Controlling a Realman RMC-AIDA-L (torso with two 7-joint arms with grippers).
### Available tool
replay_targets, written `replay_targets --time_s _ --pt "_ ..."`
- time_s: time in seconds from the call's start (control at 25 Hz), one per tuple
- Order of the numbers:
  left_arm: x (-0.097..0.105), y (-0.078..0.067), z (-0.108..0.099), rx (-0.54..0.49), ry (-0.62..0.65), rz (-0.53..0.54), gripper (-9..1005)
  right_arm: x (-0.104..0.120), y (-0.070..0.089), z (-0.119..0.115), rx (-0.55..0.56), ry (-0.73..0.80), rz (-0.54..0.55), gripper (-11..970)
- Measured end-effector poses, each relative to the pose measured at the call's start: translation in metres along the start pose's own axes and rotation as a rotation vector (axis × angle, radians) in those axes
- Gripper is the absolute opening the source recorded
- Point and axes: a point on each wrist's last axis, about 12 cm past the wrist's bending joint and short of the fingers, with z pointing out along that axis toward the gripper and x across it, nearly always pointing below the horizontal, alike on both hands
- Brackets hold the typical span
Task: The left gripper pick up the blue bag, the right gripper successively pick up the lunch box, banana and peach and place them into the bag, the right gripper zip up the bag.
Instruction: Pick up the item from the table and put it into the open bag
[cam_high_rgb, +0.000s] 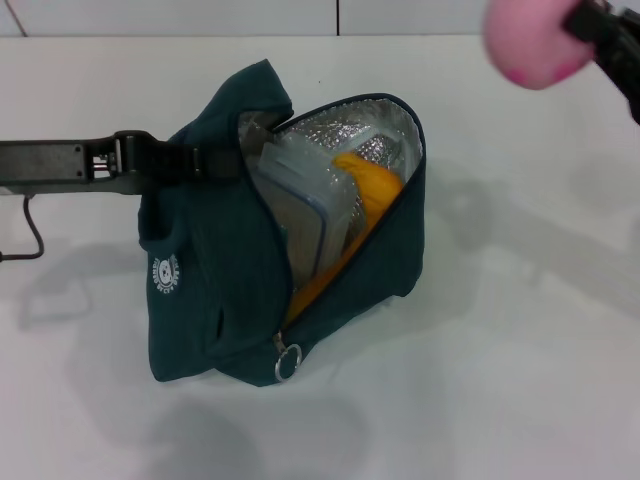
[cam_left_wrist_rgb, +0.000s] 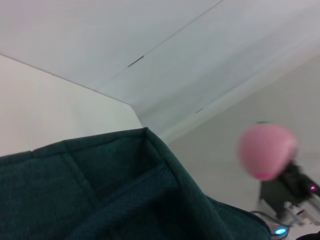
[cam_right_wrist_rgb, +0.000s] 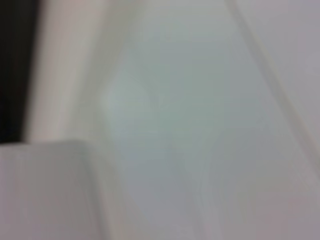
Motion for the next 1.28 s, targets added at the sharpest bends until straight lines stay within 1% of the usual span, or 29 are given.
replay_targets --time_s 0.04,0.16,0.28,0.36,0.56,0.76,0.88,1.08,1.28 --pt "0.000 0.000 0.000 0.002 0.000 -0.003 46 -0.002 0.002 0.010 -0.056 -0.004 0.020 63" --pt "0.001 0.002 0.003 0.011 0.000 -0.010 46 0.001 0.008 0.036 -0.174 0.024 0.077 71" --pt "0.001 0.002 0.004 0.016 -0.002 -0.011 46 0.010 0.015 0.058 -0.271 0.089 0.110 79" --pt "0.001 0.002 0.004 0.016 -0.003 -0.010 46 0.017 0.019 0.066 -0.303 0.126 0.129 84" --pt "-0.001 0.002 0.004 0.015 -0.004 -0.006 46 0.030 0.022 0.073 -0.302 0.198 0.160 97" --pt "-0.001 0.002 0.003 0.013 -0.007 -0.001 46 0.039 0.020 0.074 -0.269 0.252 0.162 110" --pt "-0.002 0.002 0.004 0.014 -0.006 0.001 46 0.043 0.019 0.079 -0.265 0.293 0.158 118" --pt "-0.002 0.002 0.004 0.013 -0.006 0.002 46 0.048 0.018 0.092 -0.270 0.353 0.168 130" --pt "-0.002 0.002 0.004 0.013 -0.006 0.002 46 0.050 0.020 0.098 -0.291 0.378 0.174 143"
